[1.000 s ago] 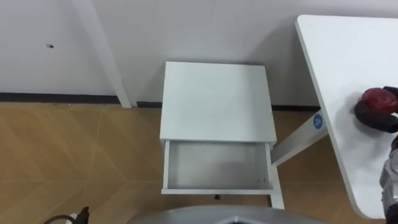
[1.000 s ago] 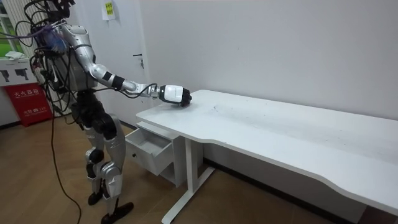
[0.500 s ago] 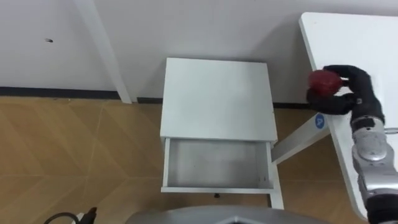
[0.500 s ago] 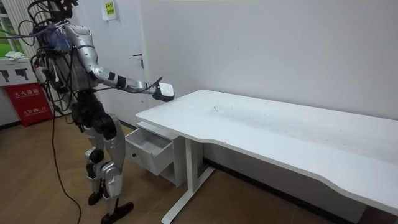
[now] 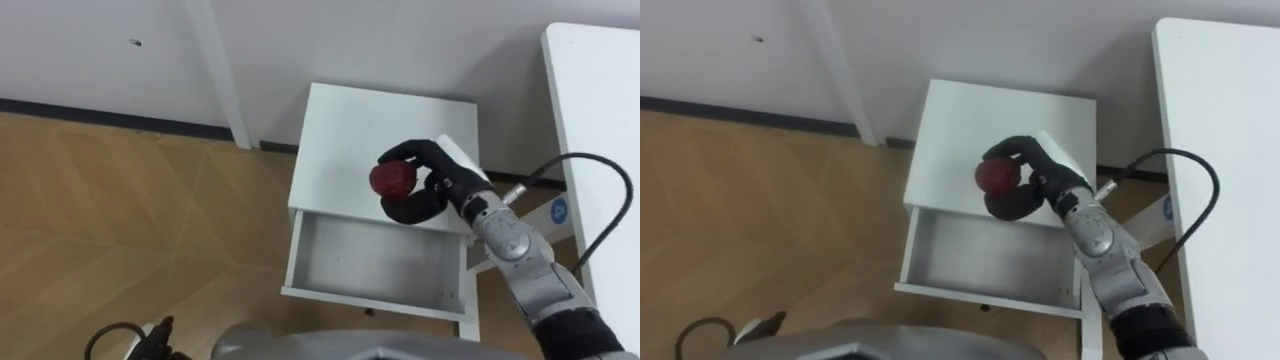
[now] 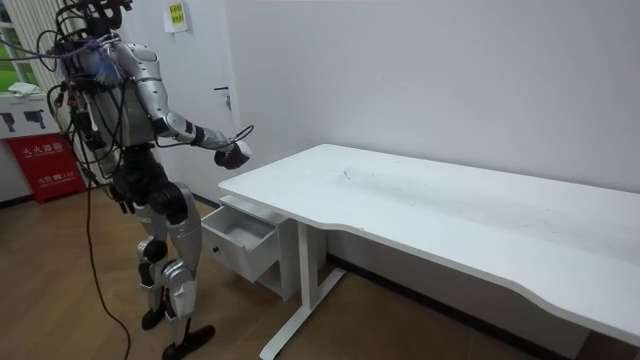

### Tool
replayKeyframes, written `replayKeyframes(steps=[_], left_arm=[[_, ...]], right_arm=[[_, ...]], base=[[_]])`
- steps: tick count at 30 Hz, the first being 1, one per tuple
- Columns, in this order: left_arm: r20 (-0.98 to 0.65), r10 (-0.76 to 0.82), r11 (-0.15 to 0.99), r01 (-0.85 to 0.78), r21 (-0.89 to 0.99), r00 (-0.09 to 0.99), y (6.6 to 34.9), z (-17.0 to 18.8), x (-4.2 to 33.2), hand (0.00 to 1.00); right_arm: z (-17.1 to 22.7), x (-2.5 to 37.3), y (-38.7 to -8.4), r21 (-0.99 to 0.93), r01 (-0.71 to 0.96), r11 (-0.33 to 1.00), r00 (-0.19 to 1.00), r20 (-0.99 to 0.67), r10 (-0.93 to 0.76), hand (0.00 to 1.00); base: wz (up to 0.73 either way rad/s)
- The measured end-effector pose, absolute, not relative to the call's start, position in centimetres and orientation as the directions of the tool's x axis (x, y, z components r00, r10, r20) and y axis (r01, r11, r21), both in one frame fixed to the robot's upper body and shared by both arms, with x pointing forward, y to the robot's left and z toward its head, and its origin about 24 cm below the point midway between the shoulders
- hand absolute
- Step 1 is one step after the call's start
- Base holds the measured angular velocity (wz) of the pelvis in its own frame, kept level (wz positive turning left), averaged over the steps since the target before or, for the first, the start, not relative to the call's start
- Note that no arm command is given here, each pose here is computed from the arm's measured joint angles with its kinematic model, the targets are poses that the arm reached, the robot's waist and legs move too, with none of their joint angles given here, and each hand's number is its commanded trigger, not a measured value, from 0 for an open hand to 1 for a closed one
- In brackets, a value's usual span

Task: Put apple and close drawer

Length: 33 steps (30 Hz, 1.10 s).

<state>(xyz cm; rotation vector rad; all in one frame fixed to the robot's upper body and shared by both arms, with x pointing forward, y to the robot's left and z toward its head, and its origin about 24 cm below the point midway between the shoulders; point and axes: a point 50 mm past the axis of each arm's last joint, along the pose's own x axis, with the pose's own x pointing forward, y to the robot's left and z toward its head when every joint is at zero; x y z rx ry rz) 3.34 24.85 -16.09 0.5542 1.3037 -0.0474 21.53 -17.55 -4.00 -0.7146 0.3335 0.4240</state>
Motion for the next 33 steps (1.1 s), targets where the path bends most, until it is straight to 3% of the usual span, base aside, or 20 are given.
replayKeyframes(steps=[11, 12, 13, 14, 33], left_arm=[[-0.923, 0.256, 0.865, 0.357, 0.351, 0.288, 24.2, -16.2, 3.9, 0.0], [-0.924, 0.25, 0.862, 0.368, 0.349, 0.29, 24.1, -16.3, 4.0, 0.0], [-0.924, 0.248, 0.86, 0.372, 0.349, 0.292, 24.0, -16.3, 4.0, 0.0], [-0.924, 0.245, 0.858, 0.378, 0.348, 0.294, 24.0, -16.3, 4.1, 0.0], [-0.921, 0.255, 0.85, 0.386, 0.358, 0.294, 24.0, -16.3, 4.0, 0.0]], right_arm=[[-5.2, 20.0, -16.8, -0.503, -0.546, 0.669, 0.815, -0.502, 0.288, 1.0], [-5.3, 19.9, -16.8, -0.499, -0.552, 0.668, 0.811, -0.507, 0.291, 0.91], [-5.4, 19.9, -16.8, -0.497, -0.554, 0.668, 0.809, -0.511, 0.291, 0.56], [-5.6, 19.8, -16.7, -0.493, -0.561, 0.665, 0.802, -0.52, 0.292, 0.0], [-8.2, 17.7, -17.5, -0.443, -0.598, 0.668, 0.737, -0.632, 0.241, 0.0]], base=[[0.03], [0.0], [0.0], [0.04], [0.02]])
